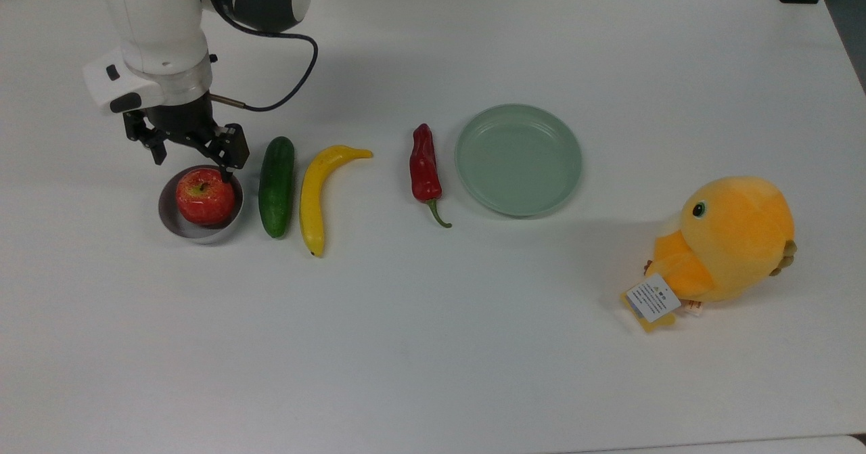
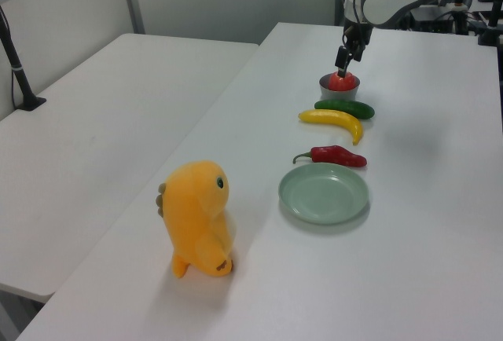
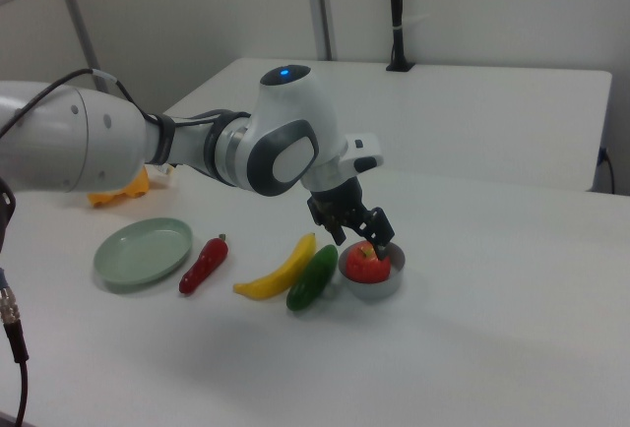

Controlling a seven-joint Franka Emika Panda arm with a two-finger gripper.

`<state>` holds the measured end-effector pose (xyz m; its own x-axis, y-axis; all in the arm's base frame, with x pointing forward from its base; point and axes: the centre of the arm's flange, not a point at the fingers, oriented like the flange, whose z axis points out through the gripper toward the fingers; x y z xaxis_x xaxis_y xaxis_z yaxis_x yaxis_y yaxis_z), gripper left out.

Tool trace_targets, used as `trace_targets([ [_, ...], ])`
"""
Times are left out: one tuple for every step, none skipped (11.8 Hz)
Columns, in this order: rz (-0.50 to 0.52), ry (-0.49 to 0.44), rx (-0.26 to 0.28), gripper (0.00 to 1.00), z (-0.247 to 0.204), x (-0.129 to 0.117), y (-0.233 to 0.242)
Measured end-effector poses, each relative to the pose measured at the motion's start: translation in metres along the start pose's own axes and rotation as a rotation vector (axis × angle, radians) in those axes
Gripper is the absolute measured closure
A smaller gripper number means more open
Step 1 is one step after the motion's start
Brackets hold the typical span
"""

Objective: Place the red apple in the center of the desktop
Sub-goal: 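Lower the gripper around the red apple and close on it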

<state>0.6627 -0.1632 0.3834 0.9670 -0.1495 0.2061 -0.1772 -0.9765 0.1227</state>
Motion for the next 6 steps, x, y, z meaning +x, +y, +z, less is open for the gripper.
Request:
trace_targets([
  [-0.002, 0.009, -0.002, 0.0, 0.007, 0.001, -0.001],
  [-0.004, 0.007, -0.004, 0.0, 0.013, 0.001, -0.002],
  [-0.005, 0.004, -0.005, 0.0, 0.018, 0.001, -0.003],
  [-0.005, 0.001, -0.005, 0.0, 0.019, 0.001, -0.003],
  [-0.006, 0.0, -0.005, 0.0, 0.021, 0.0, -0.003],
  [-0.007, 0.009, -0.006, 0.0, 0.022, 0.001, -0.003],
])
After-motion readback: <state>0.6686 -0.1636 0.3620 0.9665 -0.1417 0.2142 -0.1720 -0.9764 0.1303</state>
